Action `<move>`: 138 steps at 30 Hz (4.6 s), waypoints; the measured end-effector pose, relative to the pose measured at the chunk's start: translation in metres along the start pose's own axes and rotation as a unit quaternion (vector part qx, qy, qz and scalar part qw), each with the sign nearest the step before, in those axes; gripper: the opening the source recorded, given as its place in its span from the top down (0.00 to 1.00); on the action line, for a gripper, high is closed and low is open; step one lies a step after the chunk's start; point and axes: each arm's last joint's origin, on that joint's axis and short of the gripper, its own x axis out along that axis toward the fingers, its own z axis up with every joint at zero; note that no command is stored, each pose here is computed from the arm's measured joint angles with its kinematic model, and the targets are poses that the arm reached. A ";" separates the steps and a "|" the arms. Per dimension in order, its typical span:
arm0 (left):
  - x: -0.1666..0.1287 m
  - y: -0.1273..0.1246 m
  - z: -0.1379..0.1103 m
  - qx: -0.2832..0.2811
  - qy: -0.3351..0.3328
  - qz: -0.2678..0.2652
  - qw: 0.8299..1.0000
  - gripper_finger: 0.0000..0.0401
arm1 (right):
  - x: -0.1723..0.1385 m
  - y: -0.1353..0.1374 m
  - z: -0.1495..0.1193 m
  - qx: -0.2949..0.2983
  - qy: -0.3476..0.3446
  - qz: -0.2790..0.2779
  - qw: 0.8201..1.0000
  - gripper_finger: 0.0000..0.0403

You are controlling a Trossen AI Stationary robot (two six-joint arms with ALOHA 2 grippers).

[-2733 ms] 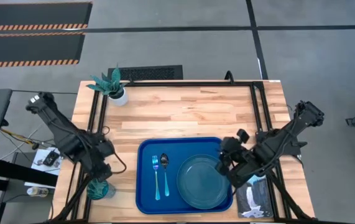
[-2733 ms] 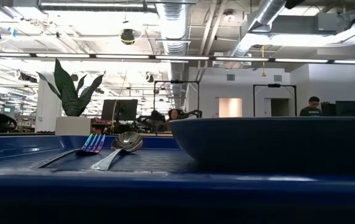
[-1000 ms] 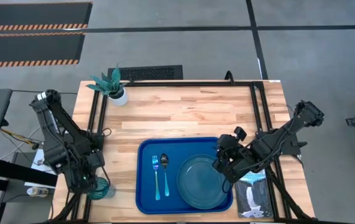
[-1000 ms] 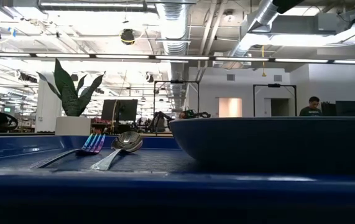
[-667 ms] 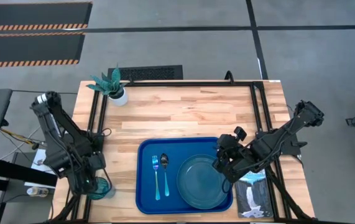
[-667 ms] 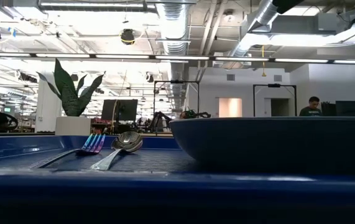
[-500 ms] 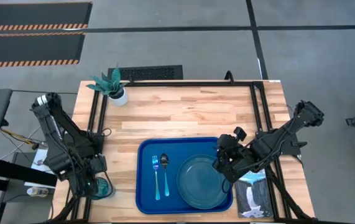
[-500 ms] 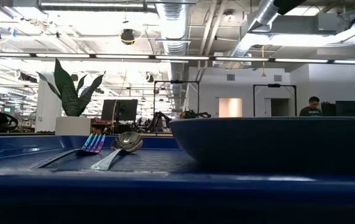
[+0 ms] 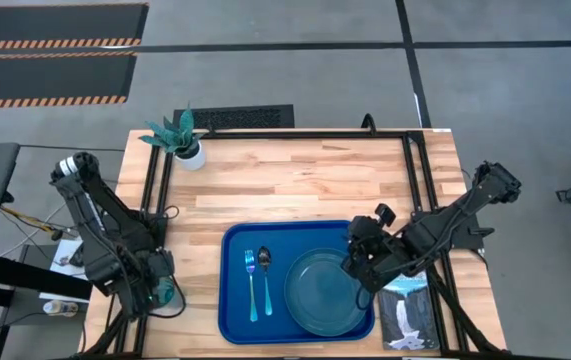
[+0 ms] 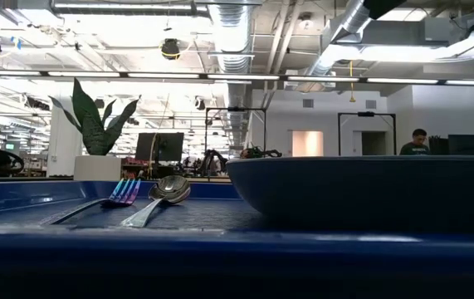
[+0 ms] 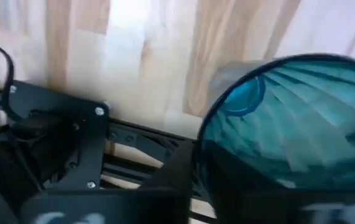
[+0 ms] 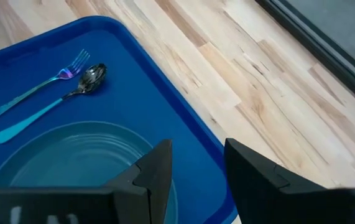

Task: Pick and place plate/cup/fork/spoon on tray
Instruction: Put the blue cup on the blue tray

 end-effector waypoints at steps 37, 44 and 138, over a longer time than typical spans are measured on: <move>-0.061 0.141 0.278 -0.051 -0.219 0.022 0.974 1.00 | 0.006 -0.013 -0.003 -0.026 0.097 -0.017 0.995 0.58; -0.053 0.122 0.325 0.020 -0.259 -0.047 0.965 1.00 | -0.011 -0.013 -0.022 0.003 0.119 -0.036 0.992 0.58; 0.012 0.072 0.357 0.195 -0.189 -0.018 0.962 0.81 | -0.032 -0.013 -0.041 0.033 0.094 -0.052 0.994 0.58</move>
